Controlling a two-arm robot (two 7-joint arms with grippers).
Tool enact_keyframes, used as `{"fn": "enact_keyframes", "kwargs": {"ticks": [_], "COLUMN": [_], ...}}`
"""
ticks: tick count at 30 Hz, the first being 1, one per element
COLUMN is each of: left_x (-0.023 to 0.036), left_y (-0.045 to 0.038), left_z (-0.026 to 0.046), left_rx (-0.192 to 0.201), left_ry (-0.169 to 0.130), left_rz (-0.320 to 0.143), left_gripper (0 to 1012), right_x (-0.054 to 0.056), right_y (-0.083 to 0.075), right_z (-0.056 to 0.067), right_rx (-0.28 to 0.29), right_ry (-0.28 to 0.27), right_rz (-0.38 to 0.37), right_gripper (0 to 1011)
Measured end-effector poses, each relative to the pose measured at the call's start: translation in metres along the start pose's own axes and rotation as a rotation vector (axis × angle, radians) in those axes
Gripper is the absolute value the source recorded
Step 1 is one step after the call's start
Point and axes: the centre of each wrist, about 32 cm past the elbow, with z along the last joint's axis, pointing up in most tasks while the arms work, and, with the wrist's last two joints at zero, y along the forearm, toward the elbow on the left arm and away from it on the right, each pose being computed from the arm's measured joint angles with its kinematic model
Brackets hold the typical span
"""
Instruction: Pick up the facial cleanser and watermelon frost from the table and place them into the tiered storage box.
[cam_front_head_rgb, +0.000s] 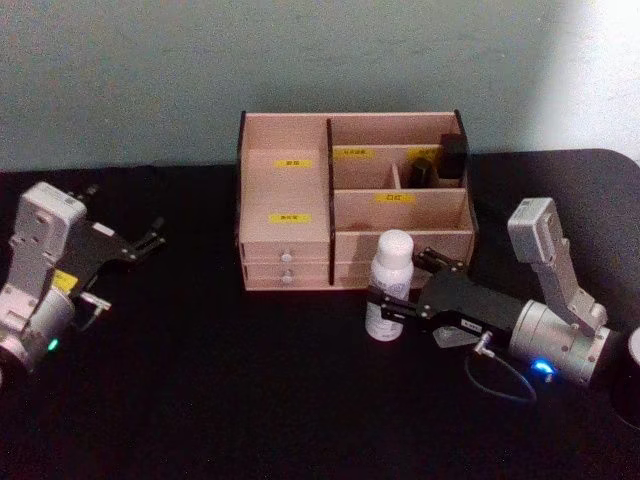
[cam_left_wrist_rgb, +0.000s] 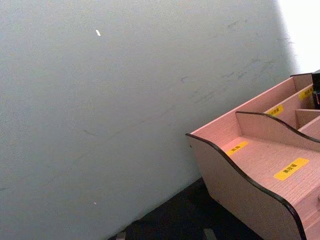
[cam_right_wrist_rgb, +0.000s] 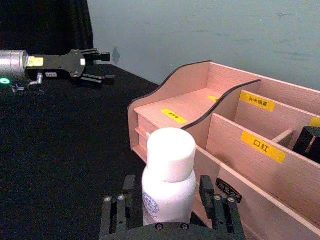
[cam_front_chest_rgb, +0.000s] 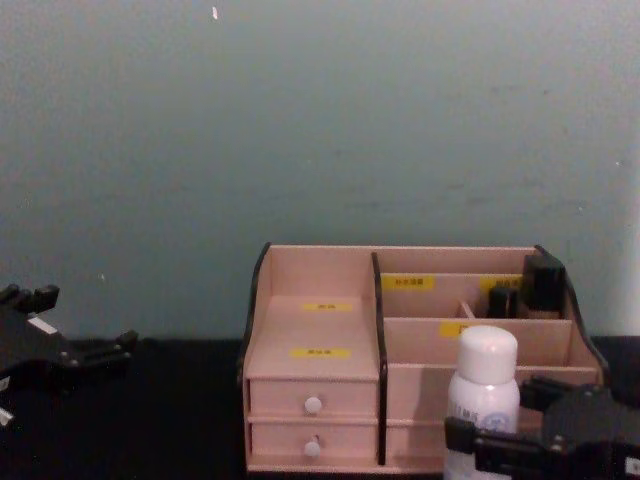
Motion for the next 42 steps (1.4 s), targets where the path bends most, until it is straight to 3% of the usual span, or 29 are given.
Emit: {"fn": "enact_keyframes", "kwargs": {"ticks": [10,28,35,42], "left_x": [0.0,0.0,0.0,0.0], "left_y": [0.0,0.0,0.0,0.0], "left_z": [0.0,0.0,0.0,0.0], "left_rx": [0.0,0.0,0.0,0.0], "left_ry": [0.0,0.0,0.0,0.0], "left_rz": [0.0,0.0,0.0,0.0], "left_gripper": [1001,1001,1001,1001], "right_x": [0.0,0.0,0.001,0.002], "right_y": [0.0,-0.003,-0.008,-0.011], "right_z": [0.0,0.001,0.011,0.03], "right_rx": [0.001,0.015,0.039,0.09], "right_ry": [-0.001,-0.013,-0.005,-0.009], "right_rz": [0.0,0.003,0.031,0.058], "right_gripper": [595,594,595,595]}}
